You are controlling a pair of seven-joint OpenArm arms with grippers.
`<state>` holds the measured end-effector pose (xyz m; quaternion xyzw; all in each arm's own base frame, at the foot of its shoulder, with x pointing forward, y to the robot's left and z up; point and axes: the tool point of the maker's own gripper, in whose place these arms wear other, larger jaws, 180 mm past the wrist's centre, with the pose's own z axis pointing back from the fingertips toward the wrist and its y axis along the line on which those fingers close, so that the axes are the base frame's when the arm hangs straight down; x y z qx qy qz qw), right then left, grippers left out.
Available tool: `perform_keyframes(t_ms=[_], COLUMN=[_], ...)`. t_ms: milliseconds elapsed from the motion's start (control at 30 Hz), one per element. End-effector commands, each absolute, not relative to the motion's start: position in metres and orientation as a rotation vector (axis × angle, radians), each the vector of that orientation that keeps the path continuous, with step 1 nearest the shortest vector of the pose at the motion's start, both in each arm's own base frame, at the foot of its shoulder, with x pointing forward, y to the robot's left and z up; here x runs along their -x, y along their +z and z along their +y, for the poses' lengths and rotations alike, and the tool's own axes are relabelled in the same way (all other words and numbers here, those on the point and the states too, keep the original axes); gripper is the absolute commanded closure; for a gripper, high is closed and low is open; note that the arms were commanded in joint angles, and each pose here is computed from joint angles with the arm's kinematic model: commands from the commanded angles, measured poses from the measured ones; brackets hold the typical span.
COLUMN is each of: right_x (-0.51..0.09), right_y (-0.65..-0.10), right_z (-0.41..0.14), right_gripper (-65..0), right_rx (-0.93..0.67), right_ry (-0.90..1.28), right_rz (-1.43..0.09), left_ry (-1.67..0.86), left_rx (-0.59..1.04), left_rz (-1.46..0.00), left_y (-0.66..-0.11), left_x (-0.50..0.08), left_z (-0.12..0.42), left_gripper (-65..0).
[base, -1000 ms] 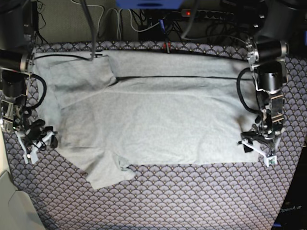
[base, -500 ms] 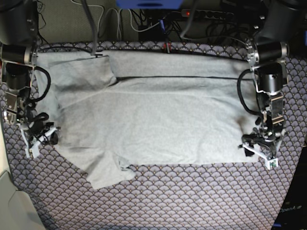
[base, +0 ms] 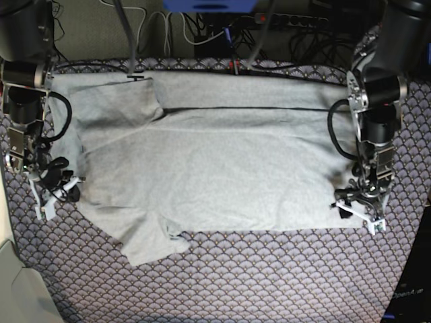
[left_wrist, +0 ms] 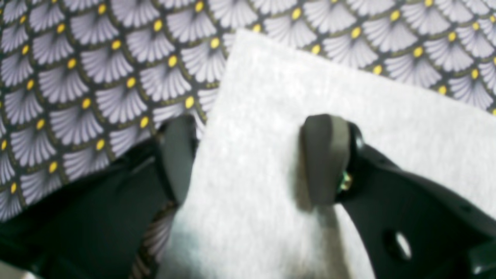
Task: Fold the T-shirt properly
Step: 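Move both grippers to the hem edge and grasp it, then fold the hem edge over toward the collar with both grippers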
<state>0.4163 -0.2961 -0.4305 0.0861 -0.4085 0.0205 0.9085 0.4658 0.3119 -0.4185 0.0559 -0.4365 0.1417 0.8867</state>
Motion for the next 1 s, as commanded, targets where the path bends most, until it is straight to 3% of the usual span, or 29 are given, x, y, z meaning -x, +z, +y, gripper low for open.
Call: perform_keyframes(t_ms=[0,467,800,867,967], right_x=[-0.405,-0.405,-0.405,-0.405,-0.405], right_y=[-0.441,-0.440,-0.440,-0.440,-0.440], right_z=[-0.299,-0.302,-0.303,-0.303,-0.303], right_gripper=[0.0,0.0,0.0,0.0,0.0], right_rx=[-0.155,-0.150,-0.149,-0.149,-0.149], right_ry=[0.075,0.075,0.075,0.075,0.075], right_rz=[-0.759,-0.759,-0.759,-0.759,-0.759], left_ry=[0.301,0.298,0.324,0.324,0.322], left_rx=[-0.131,-0.137,-0.124,-0.124,-0.125], left_rz=[-0.994,-1.028,-0.988,-0.988,-0.990], left_y=[-0.388,-0.385,-0.413,-0.413,-0.412], left_x=[-0.486,-0.487,-0.472,-0.472,-0.472], left_z=[0.322,0.322,0.319,0.319,0.319], left_gripper=[-42.7,-42.7,-41.6,-34.8,-15.5])
